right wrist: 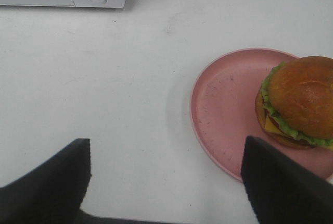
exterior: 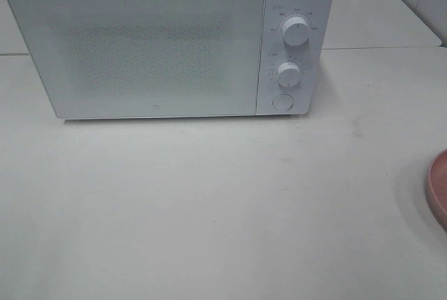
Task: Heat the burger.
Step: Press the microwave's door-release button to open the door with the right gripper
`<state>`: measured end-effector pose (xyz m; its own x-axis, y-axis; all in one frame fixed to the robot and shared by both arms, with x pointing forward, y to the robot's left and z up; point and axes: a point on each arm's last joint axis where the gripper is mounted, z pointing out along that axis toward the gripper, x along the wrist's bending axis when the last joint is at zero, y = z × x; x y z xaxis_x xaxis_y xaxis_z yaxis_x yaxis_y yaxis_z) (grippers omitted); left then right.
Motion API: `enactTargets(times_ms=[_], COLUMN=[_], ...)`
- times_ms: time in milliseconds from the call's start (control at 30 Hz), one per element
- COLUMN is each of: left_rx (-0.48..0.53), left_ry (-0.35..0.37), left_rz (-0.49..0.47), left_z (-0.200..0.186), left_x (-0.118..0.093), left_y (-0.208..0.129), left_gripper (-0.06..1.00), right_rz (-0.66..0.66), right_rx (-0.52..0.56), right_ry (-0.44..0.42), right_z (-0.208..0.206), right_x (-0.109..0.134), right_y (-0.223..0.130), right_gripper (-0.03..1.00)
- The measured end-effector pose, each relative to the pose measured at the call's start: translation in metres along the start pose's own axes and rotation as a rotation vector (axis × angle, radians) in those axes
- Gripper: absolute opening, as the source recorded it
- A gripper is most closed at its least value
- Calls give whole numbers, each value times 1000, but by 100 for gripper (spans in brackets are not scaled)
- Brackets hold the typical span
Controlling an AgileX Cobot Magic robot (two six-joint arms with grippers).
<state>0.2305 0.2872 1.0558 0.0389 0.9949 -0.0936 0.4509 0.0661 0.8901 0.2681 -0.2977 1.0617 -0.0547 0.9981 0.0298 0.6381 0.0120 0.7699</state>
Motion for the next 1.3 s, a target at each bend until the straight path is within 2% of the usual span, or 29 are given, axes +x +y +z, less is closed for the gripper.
enactTargets(times_ms=[733,1300], left_rx=[-1,-1], left_ry=[0,0], left_rz=[0,0], left_z=[0,0], left_x=[0,0], left_y=[0,0], left_gripper=[99,99], right_rz=[-9,-13], right_rx=[70,13], right_ry=[1,13], right_z=[63,118], right_x=[5,9], right_y=[45,72], right_gripper=[76,76])
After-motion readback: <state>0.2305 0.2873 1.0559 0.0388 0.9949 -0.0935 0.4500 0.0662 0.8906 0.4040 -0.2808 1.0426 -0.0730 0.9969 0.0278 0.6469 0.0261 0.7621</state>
